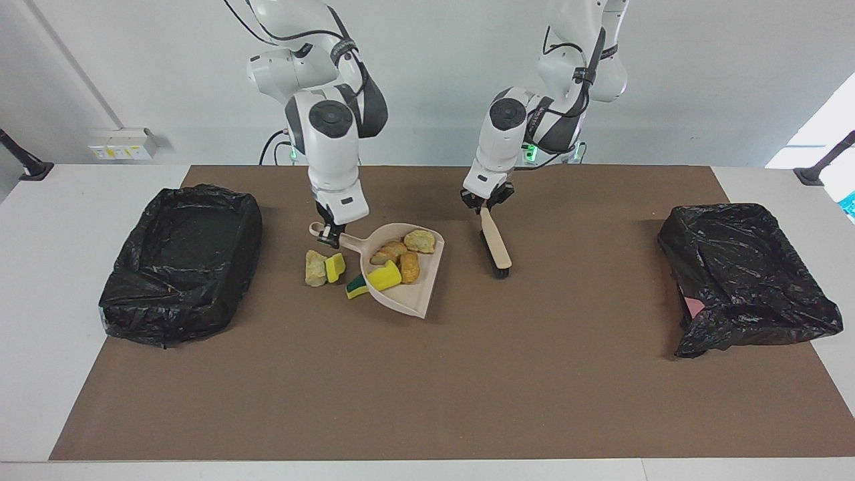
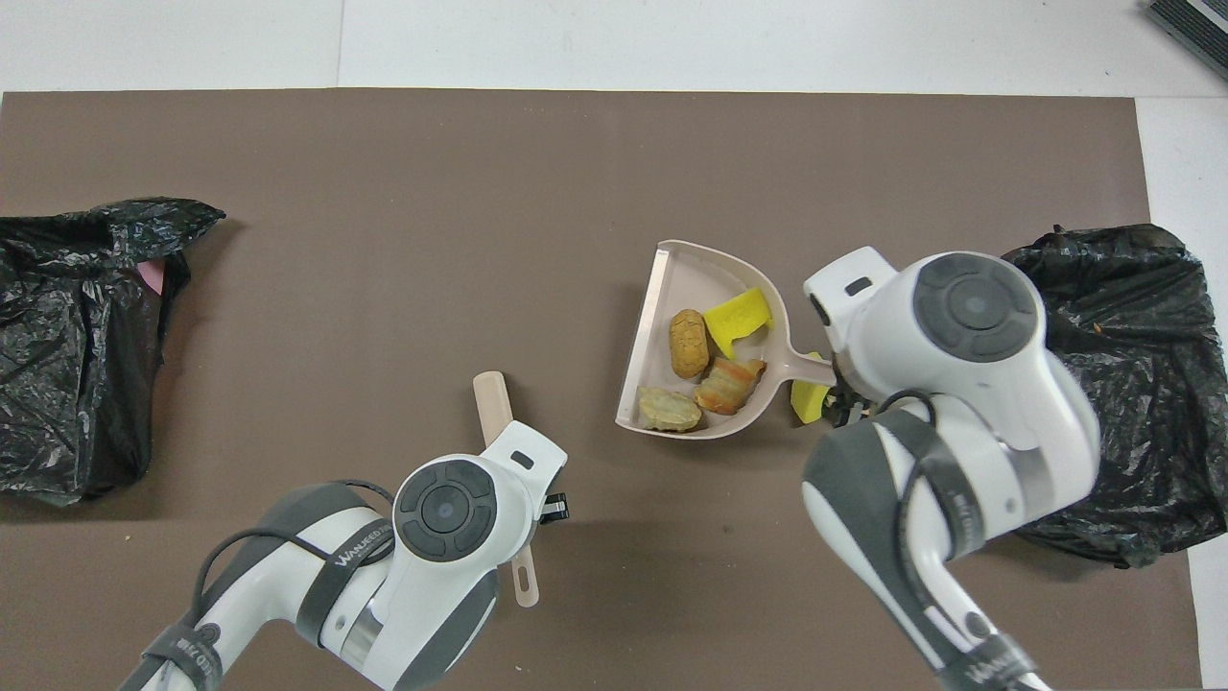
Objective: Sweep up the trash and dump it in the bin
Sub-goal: 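Carry the dustpan with the right gripper toward the nearer black bag, then tip the dustpan into the black bag with the right gripper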
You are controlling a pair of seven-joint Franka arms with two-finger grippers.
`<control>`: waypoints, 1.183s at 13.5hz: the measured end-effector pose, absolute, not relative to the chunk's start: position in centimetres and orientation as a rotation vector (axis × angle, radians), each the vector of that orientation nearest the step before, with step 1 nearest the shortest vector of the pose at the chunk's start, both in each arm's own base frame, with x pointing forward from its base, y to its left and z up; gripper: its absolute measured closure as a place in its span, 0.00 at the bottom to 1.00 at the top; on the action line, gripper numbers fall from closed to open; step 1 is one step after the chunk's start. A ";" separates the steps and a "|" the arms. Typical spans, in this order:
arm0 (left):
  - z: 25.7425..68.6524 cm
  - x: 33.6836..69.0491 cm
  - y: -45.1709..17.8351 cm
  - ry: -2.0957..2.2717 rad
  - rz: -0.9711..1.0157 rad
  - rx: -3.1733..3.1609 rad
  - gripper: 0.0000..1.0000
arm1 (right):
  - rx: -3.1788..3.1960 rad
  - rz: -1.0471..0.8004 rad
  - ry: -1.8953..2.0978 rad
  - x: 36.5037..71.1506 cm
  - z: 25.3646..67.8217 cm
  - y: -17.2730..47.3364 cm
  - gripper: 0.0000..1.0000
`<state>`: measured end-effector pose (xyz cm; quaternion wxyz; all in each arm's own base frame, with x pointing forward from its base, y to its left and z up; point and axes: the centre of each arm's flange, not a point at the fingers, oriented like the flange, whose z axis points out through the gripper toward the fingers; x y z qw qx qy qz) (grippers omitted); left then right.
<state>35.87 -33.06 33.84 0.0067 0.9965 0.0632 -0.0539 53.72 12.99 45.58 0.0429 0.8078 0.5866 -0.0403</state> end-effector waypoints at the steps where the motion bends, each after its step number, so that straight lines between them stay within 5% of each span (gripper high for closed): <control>1: 33.9 35.0 -34.0 0.190 -0.158 3.115 0.74 | 2.499 -0.109 1.769 53.9 47.7 10.2 0.69; 5: 35.1 29.4 -39.1 0.173 -0.121 3.102 0.74 | 2.606 -0.147 1.685 52.7 53.0 -2.3 0.69; 11: 33.2 23.9 -42.1 0.128 -0.125 3.119 0.74 | 2.527 -0.311 1.652 48.4 53.6 -21.7 0.69; 12: 32.6 24.0 -42.0 0.135 -0.129 3.123 0.69 | 2.462 -0.364 1.656 47.8 53.9 -23.7 0.69; 16: 34.1 29.4 -39.7 0.181 -0.099 3.092 0.18 | 2.168 -0.653 1.696 47.3 55.1 -25.9 0.69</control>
